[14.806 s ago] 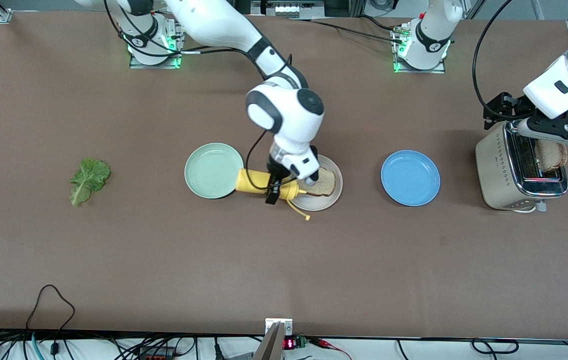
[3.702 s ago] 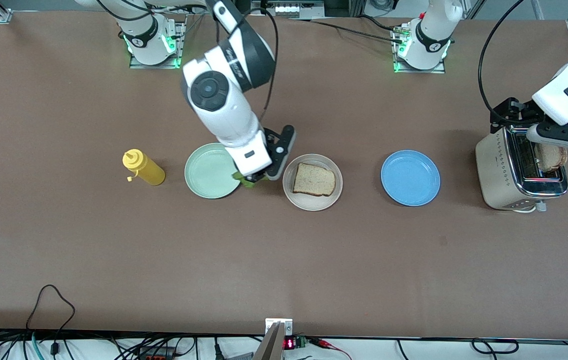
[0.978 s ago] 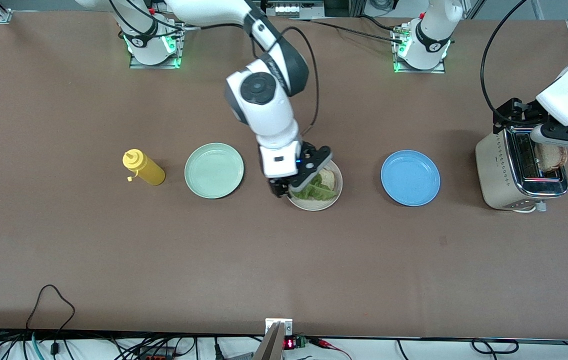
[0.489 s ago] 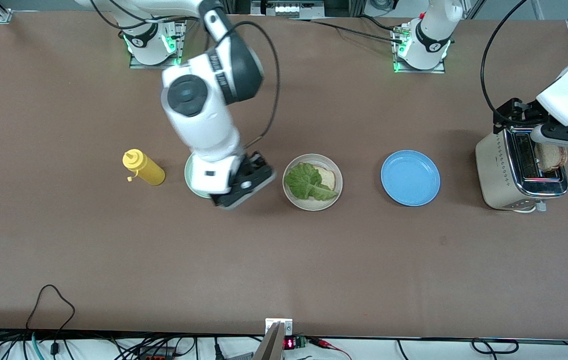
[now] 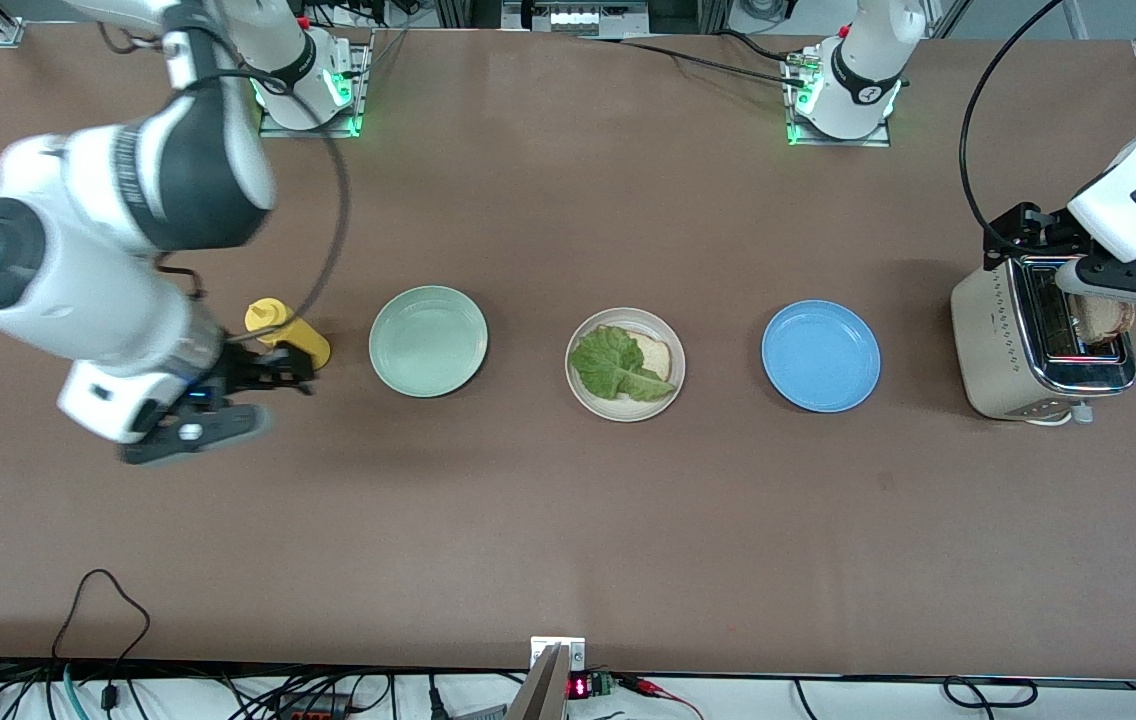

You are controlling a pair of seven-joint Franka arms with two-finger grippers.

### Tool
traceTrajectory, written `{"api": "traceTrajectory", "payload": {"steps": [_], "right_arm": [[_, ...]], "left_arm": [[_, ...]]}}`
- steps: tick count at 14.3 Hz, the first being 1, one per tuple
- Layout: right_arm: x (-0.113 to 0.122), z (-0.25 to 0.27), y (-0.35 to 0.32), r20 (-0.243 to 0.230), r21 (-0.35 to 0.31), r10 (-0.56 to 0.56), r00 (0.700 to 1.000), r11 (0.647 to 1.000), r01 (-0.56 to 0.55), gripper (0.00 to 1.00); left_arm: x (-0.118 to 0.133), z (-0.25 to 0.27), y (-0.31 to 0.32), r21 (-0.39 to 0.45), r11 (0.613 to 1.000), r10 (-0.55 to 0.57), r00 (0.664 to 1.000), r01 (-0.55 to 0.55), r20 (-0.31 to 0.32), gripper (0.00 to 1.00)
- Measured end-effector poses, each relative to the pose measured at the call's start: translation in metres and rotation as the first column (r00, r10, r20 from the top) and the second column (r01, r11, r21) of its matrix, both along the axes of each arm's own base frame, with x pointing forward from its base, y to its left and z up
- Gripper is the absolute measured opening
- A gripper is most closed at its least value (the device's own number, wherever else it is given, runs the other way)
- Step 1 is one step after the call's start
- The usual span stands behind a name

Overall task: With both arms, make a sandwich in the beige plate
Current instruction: 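Withdraw the right gripper past the bottle to its side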

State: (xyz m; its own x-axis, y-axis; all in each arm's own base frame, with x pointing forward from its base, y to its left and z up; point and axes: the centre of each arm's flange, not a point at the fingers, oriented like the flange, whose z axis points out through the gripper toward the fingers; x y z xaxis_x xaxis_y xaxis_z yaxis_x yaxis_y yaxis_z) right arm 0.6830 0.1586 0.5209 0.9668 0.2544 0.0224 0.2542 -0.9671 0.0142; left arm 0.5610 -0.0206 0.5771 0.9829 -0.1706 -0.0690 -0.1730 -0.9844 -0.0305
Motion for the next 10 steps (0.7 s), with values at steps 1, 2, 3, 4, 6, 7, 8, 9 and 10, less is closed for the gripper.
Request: {"api": "traceTrajectory", "payload": {"steps": [1,2,3,4,6,7,8,9,10], "right_arm": [[-0.005,0.011,-0.012,-0.006,-0.004,-0.038,0.999,0.999,0.038,1.0],[-0.011,0.02,-0.022,-0.011,-0.005,-0.082,0.997,0.997,0.082,1.0],[-0.017,0.026,-0.033,-0.016,-0.004,-0.122,0.992,0.993,0.121,1.0],[-0.023,0.03,-0.047,-0.02,-0.002,-0.156,0.988,0.988,0.156,1.0],[-0.031,0.036,-0.079,-0.025,-0.001,-0.218,0.976,0.976,0.218,1.0],[-0.036,0.041,-0.093,-0.021,-0.005,-0.238,0.971,0.971,0.238,1.0],[-0.043,0.046,-0.103,-0.015,-0.005,-0.253,0.967,0.968,0.253,1.0],[-0.051,0.051,-0.108,-0.007,-0.006,-0.266,0.964,0.964,0.266,1.0],[-0.061,0.054,-0.109,0.003,-0.006,-0.279,0.96,0.96,0.279,1.0]], "left_arm": [[0.0,0.0,0.0,0.0,1.0,0.001,1.0,-0.001,-0.002,1.0],[0.0,0.0,0.0,0.0,1.0,0.001,1.0,-0.001,-0.004,1.0],[0.0,0.0,0.001,0.0,1.0,0.001,1.0,-0.001,-0.004,1.0],[0.0,0.0,0.001,0.0,1.0,0.003,1.0,-0.003,-0.004,1.0],[0.001,-0.004,0.008,0.0,1.0,0.015,1.0,-0.015,-0.011,1.0],[0.004,-0.01,0.016,0.001,1.0,0.03,0.999,-0.03,-0.022,1.0],[0.008,-0.019,0.027,0.001,0.999,0.049,0.998,-0.049,-0.037,1.0],[0.011,-0.028,0.042,0.001,0.997,0.075,0.996,-0.075,-0.052,1.0],[0.013,-0.035,0.06,0.002,0.994,0.105,0.992,-0.105,-0.064,1.0]]}}
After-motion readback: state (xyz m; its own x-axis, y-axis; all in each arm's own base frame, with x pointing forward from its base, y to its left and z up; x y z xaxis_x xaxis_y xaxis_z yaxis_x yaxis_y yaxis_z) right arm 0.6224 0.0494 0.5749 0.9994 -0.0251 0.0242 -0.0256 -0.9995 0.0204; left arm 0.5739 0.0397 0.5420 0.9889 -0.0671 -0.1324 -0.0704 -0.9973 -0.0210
